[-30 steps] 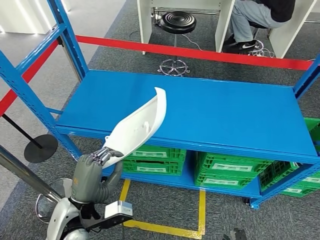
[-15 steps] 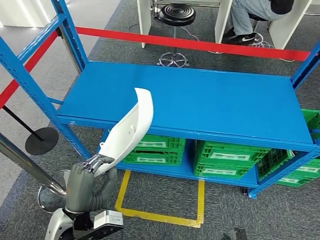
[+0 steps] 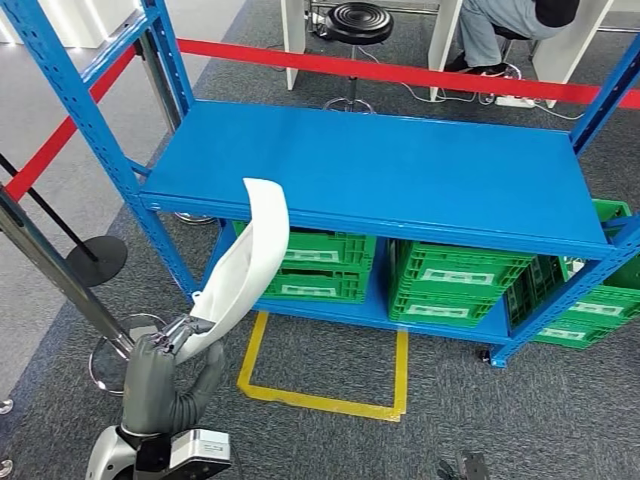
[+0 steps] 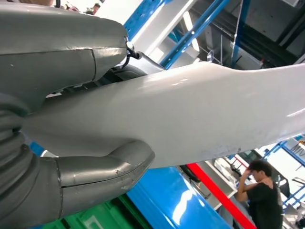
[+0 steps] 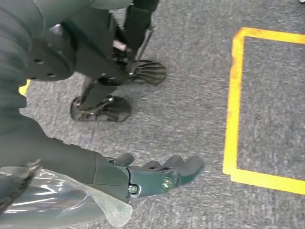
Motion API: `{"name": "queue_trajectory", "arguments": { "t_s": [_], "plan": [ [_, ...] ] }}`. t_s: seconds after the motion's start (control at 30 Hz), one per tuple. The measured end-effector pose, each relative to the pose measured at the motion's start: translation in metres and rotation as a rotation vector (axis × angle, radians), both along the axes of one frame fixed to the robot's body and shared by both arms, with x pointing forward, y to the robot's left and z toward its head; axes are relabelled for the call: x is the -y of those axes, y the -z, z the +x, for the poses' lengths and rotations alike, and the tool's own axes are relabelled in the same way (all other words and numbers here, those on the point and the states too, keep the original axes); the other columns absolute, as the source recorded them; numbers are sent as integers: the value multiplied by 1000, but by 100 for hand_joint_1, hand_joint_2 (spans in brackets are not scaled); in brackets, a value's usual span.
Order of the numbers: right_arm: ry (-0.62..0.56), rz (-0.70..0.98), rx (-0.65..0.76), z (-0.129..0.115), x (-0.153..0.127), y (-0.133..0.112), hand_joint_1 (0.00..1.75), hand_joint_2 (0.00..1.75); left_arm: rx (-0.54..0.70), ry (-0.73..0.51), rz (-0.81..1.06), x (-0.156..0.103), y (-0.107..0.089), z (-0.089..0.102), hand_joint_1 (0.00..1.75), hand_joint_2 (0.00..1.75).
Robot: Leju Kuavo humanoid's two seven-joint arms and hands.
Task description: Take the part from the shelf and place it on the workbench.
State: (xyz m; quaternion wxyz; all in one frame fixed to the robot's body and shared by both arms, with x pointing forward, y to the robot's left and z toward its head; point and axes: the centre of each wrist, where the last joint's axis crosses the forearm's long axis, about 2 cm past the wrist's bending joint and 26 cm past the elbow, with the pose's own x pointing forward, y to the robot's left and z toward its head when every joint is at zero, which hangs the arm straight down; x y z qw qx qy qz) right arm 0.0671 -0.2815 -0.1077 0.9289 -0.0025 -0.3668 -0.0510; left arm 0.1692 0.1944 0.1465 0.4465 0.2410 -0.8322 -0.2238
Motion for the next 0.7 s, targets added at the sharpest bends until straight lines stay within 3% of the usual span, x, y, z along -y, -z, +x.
{"name": "queue_trajectory", "arguments": {
  "t_s": [0.7],
  "plan": [
    [6,-14,35,-13,-1,2,0,175,71,70,-98,3,-2,4,175,175]
  ]
}}
